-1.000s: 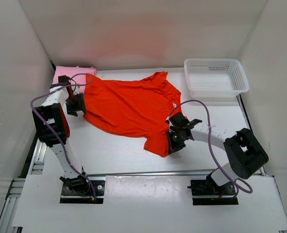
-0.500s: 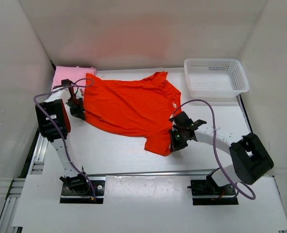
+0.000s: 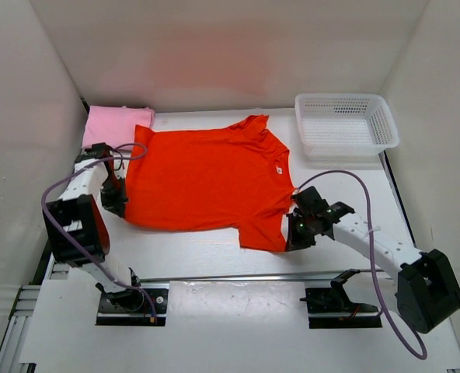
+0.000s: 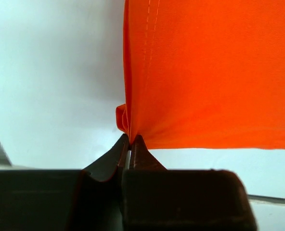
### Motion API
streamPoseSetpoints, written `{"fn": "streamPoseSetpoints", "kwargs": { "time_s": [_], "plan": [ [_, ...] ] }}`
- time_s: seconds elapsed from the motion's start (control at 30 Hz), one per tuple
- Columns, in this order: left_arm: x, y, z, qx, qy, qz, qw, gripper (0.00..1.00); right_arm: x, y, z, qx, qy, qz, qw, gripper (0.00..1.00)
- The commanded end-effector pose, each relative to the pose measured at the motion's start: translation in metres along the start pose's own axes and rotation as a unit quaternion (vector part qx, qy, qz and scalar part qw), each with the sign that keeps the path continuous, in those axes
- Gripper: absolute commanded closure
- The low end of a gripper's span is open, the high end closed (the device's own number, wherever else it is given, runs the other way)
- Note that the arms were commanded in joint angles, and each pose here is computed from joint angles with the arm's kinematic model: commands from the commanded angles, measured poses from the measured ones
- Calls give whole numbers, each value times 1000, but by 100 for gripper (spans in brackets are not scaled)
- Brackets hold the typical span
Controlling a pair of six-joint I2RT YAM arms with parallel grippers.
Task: Fold and stack the t-shirts
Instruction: Flatten out the tshirt
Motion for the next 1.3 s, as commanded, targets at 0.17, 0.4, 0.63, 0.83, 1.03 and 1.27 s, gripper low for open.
{"fn": "streamPoseSetpoints", "kwargs": {
  "time_s": [0.17, 0.4, 0.63, 0.83, 1.03, 1.27],
  "plan": [
    [14, 42, 58, -4, 7, -104, 995, 89, 17, 0, 51, -5, 65, 17, 998, 100],
    [14, 40, 65, -8, 1, -99, 995, 89, 29, 19, 76, -23, 62, 11, 998, 100],
    [16, 39, 73, -7, -3, -93, 996, 89, 36, 74, 62, -41, 28, -54, 997, 54],
    [13, 43, 80, 4, -19, -91, 996, 84, 86, 28, -25, -72, -151, 73, 983, 50],
    [67, 44, 31, 7, -112, -109, 988, 35, 72, -15, -104, -98, -116, 106, 983, 76],
    [194, -33, -64, -71, -303, -94, 946, 24, 27, -34, -128, -82, -81, 94, 989, 98]
  ]
}}
Point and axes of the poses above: each gripper's point midway between its finger pads, its own x axis back along the fingers, its own y axis along the line the jaws close on, z = x × y, the point moved 1 cm from there along x, back along the fingers, and after that the axes turned 8 degrees about x, right-handed, at the moved point
